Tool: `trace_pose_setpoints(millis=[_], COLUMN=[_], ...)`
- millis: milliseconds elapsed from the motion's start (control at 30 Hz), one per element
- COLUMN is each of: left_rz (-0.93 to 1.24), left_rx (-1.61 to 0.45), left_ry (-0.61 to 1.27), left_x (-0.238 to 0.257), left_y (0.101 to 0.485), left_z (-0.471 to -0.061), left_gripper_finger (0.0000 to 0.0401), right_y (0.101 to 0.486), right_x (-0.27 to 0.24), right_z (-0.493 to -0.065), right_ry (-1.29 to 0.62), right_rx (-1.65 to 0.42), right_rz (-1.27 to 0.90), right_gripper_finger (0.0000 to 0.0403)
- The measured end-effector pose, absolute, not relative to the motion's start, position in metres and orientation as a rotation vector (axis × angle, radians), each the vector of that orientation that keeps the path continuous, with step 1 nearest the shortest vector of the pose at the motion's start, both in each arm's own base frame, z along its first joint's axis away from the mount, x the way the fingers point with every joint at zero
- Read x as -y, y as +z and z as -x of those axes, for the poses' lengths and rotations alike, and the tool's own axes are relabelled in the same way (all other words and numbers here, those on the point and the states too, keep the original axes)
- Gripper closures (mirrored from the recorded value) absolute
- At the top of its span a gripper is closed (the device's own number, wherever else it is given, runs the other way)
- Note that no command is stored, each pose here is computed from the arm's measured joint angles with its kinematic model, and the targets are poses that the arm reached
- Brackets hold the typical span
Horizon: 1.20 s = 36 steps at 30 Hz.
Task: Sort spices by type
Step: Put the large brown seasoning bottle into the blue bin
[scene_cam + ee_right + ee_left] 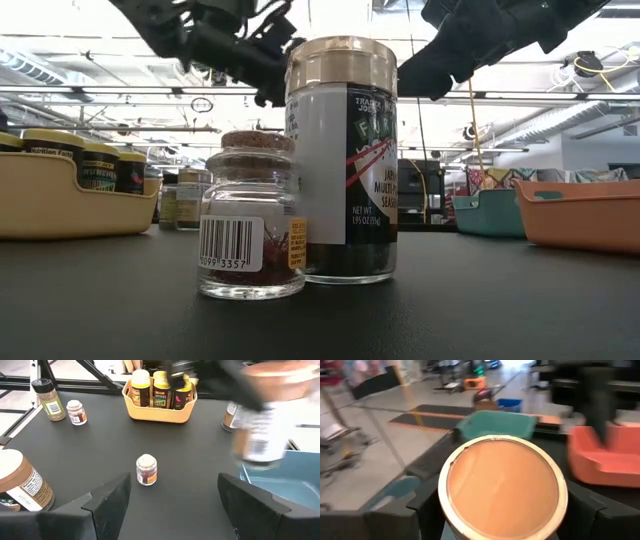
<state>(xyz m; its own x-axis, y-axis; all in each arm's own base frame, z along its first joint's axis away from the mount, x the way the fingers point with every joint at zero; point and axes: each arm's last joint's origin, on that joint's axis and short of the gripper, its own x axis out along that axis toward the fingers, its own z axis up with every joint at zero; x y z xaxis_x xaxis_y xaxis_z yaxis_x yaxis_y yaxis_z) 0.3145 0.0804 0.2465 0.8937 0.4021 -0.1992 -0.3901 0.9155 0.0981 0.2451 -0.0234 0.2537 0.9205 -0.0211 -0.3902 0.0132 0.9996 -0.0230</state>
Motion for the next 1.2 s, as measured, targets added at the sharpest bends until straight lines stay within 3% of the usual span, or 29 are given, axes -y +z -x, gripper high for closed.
trace_pose_setpoints(millis=[300,433,733,1200], left_rz=[-0.029,0.072,0.15,0.186], left_rx=[-0.285,-0.318,-0.384,-0.413], left_ry=[0.59,0.574,0.597,0.658], left_x=[-0.175,-0.199,-0.218,-0.233], left_y=[0.247,0.224,0.185,0.174], left_z=[-0.338,-0.343,-0.348,-0.339], left_gripper_finger=[0.0125,0.0125,0.0125,0.0125], right_y=[0.253,0.251,0.251,0.251], right_x=[0.026,0.027,0.027,0.027], right_z=[-0.245,-0.244,-0.244,-0.244], right_ry=[-0.075,-0.077,-0.076,-0.076], right_rx=[-0.412,-0.431,-0.433,-0.431], right_rz=[0.038,0.039,0.043,0.038], right_gripper_finger=[0.011,0.011,0.011,0.011])
